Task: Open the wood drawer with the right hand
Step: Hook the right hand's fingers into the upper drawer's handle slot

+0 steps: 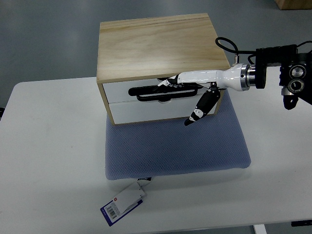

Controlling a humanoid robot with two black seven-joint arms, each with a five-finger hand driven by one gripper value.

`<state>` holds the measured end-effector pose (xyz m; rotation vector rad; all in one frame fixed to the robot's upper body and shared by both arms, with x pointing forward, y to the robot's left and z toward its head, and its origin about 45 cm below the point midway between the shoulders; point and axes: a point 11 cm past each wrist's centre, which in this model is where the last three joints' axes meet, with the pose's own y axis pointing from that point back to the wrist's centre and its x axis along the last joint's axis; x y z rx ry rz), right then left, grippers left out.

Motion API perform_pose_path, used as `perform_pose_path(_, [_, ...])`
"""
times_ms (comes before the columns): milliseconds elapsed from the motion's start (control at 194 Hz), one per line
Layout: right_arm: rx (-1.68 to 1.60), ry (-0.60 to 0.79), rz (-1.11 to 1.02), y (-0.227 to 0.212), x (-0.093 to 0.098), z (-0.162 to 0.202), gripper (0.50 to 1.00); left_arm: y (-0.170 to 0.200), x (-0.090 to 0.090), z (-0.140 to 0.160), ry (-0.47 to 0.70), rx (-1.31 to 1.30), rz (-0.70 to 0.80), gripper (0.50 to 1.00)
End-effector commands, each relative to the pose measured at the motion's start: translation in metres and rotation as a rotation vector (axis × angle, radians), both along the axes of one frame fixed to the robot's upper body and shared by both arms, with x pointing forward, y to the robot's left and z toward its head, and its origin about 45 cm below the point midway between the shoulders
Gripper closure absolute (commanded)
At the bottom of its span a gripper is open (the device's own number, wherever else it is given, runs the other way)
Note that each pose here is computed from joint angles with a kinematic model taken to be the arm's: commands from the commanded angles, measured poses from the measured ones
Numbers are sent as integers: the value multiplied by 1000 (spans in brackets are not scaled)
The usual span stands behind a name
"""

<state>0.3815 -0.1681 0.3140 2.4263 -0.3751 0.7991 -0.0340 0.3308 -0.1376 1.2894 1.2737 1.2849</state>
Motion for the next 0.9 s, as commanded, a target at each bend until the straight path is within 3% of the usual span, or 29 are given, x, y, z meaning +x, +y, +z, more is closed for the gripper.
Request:
perform_pose_path(0, [-2,2,-9,-2,2,-1,566,0,0,0,0,0,1,500])
perform_pose_path(294, [-12,15,-40,-6,11,-10,566,0,0,0,0,0,0,500])
perform_pose_path(896, [-50,31,-33,-7,7,-24,566,0,0,0,0,0,0,500])
